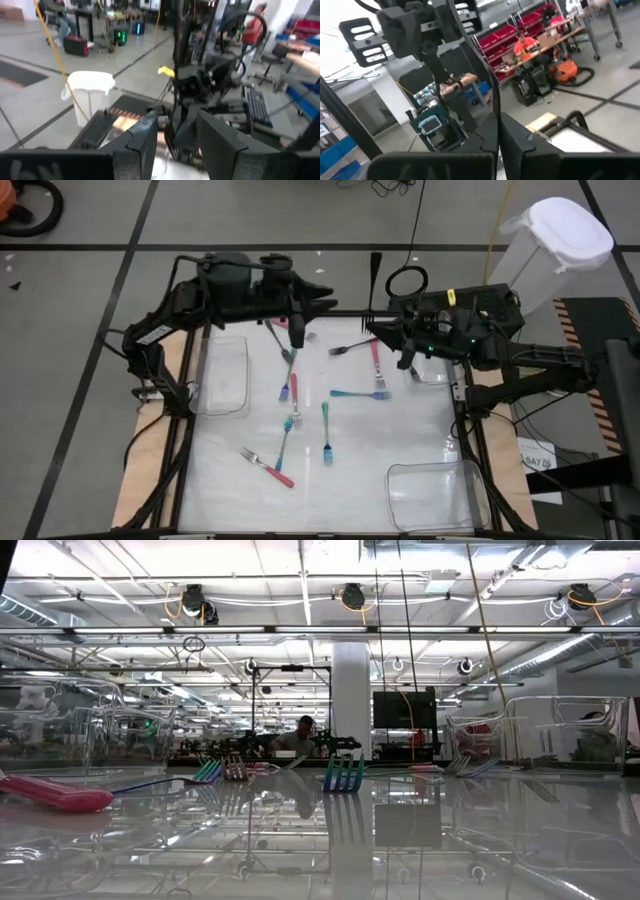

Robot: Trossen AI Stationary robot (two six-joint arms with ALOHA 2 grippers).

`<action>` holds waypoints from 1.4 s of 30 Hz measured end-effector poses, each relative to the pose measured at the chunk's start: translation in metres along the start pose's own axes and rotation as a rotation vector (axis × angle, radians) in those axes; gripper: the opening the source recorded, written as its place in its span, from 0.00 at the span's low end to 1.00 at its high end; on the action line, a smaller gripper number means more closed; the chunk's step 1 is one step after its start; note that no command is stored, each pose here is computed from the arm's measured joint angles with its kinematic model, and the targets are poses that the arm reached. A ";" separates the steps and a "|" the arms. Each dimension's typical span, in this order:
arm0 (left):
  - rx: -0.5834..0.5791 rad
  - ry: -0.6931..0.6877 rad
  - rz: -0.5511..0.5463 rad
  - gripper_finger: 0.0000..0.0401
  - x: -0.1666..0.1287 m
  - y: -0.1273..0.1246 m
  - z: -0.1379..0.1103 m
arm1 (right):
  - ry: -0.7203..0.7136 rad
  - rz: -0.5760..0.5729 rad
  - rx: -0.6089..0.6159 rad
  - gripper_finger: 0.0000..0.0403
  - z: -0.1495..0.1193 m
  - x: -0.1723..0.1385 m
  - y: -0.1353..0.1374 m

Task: Sort silverware by color (type)
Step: Put the black fork into the top right transparent bin

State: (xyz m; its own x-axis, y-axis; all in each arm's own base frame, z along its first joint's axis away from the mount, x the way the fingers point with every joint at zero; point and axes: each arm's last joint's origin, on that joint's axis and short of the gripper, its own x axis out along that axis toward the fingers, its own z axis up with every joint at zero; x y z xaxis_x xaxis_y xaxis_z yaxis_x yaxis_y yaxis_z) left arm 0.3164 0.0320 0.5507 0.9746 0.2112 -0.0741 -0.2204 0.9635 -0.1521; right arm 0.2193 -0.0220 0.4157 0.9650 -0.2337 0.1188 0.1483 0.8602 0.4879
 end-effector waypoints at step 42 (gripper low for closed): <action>-0.008 -0.156 -0.082 0.54 0.068 -0.002 -0.015 | 0.048 0.113 -0.071 0.00 0.042 0.008 -0.004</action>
State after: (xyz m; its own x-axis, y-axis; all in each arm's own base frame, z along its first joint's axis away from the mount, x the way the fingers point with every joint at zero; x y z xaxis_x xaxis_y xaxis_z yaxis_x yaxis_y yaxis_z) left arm 0.3825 0.0414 0.5308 0.9835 0.1554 0.0926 -0.1395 0.9774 -0.1590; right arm 0.2171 -0.0465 0.4513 0.9854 -0.1131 0.1271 0.0515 0.9103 0.4108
